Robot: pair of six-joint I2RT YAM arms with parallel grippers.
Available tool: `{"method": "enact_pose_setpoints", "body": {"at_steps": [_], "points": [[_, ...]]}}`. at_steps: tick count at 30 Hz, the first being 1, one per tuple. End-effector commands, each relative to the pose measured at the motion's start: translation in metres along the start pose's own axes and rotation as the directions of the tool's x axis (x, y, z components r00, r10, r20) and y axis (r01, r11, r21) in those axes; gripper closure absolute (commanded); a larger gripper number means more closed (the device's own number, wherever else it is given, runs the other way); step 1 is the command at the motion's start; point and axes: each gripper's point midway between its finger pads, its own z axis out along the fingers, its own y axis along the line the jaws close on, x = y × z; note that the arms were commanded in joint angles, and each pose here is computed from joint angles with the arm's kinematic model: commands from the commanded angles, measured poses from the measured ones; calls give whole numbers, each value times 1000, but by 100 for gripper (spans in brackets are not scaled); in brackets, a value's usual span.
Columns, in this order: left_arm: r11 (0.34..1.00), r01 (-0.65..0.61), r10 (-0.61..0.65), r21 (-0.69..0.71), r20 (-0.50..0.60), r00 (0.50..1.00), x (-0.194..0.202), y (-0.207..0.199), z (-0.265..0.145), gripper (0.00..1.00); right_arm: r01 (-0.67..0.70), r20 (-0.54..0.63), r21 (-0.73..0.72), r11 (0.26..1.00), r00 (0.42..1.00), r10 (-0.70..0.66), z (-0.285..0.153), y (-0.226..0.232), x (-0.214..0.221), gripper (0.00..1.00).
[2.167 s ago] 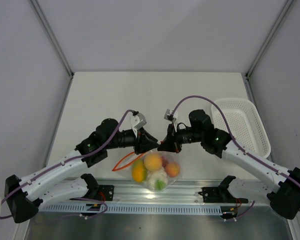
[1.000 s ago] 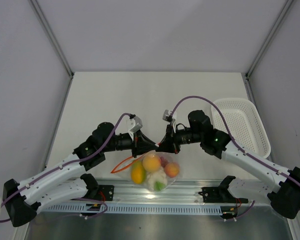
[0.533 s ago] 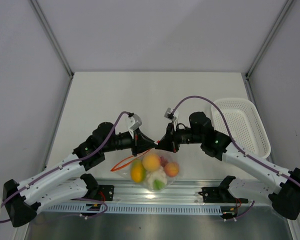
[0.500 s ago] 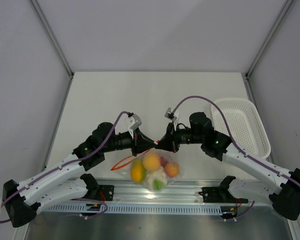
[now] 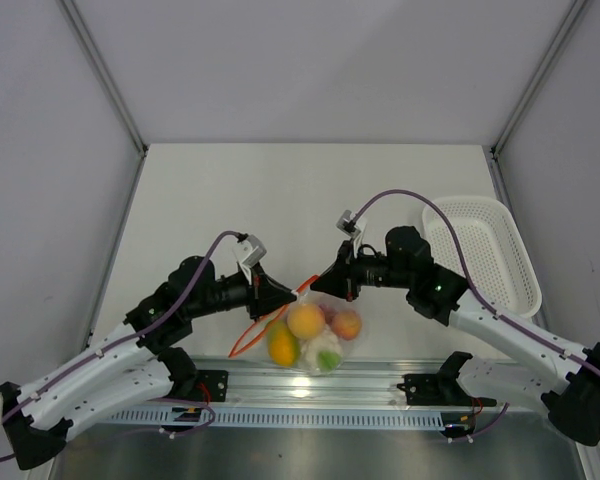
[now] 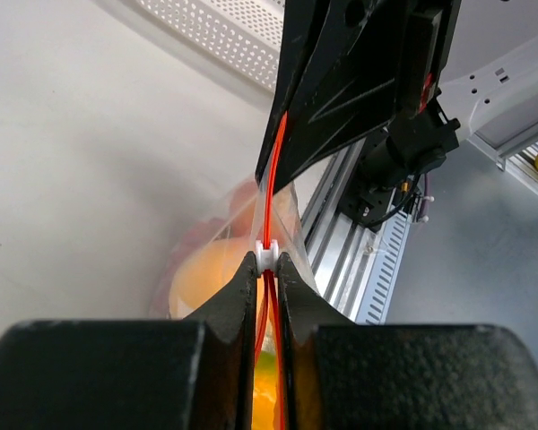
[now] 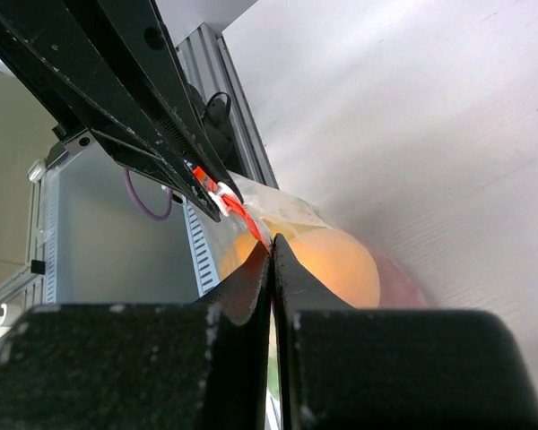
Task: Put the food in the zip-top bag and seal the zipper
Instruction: Zip the zipper food storage bag at the center of the board.
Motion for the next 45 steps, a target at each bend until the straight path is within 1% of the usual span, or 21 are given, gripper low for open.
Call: {"method": "enact_pose_setpoints", "body": {"at_steps": [1, 5, 8, 9, 11, 12, 13, 16, 18, 20, 21, 22, 24, 25, 28, 30, 37, 40, 43, 44, 45], "points": [[998, 57, -59, -40, -46, 997, 20, 6, -9, 99, 59, 119, 7, 998, 991, -59, -9, 5, -32, 100], [996, 78, -80, -40, -32, 996, 22, 3, -18, 99, 79, 98, 1, 997, 992, -79, -12, 6, -30, 100], [996, 83, -83, -26, -8, 996, 14, -3, -22, 99, 85, 15, -40, 996, 996, -84, -10, 11, -17, 100], [997, 82, -82, -8, -6, 997, 12, -6, -22, 99, 119, -2, -77, 990, 993, -119, -11, 18, -17, 100], [997, 79, -79, 12, -5, 997, 7, -11, -22, 99, 150, -50, -100, 984, 987, -155, -11, 22, -13, 89], [997, 77, -77, 23, -1, 997, 3, -14, -22, 100, 140, -93, -115, 983, 984, -151, -12, 24, -5, 82], [996, 79, -79, 36, -11, 997, 4, -16, -21, 99, 147, -112, -121, 982, 981, -160, -13, 25, -3, 67], [995, 72, -71, 68, -15, 997, 2, -22, -20, 99, 178, -174, -133, 975, 964, -199, -12, 24, -2, 50], [995, 74, -73, 72, -23, 997, 3, -22, -19, 100, 172, -222, -141, 975, 954, -200, -8, 20, 4, 46], [995, 73, -71, 75, -27, 997, 4, -23, -20, 99, 211, -227, -143, 967, 944, -239, -3, 18, -6, 42], [995, 73, -71, 75, -27, 997, 3, -23, -20, 99, 189, -276, -137, 972, 936, -220, 2, 11, 3, 40], [994, 71, -69, 82, -30, 997, 4, -24, -20, 99, 224, -271, -147, 963, 928, -257, 4, 12, -5, 37], [994, 69, -66, 89, -33, 997, 4, -25, -20, 99, 219, -311, -135, 966, 917, -251, 11, 3, 1, 34], [994, 70, -66, 89, -39, 997, 5, -25, -19, 99, 245, -306, -150, 958, 910, -281, 12, 4, -5, 33], [993, 71, -67, 92, -48, 997, 6, -25, -17, 99, 222, -348, -190, 956, 896, -277, 17, 6, 2, 33], [993, 68, -63, 97, -51, 997, 5, -26, -16, 99, 246, -360, -217, 945, 879, -311, 19, 10, 0, 36], [994, 62, -57, 95, -57, 997, 2, -25, -14, 99, 264, -410, -210, 941, 850, -330, 23, 15, 19, 38], [993, 62, -56, 100, -62, 997, 2, -26, -13, 99, 274, -430, -214, 938, 835, -342, 23, 18, 26, 41], [992, 61, -55, 106, -58, 997, 0, -28, -13, 99, 294, -437, -199, 935, 828, -353, 22, 17, 29, 48], [992, 61, -55, 108, -56, 997, -1, -28, -13, 99, 294, -439, -195, 936, 827, -351, 22, 17, 30, 56], [992, 60, -54, 114, -54, 997, -2, -30, -13, 99, 297, -440, -190, 936, 826, -351, 21, 16, 30, 60]]}}
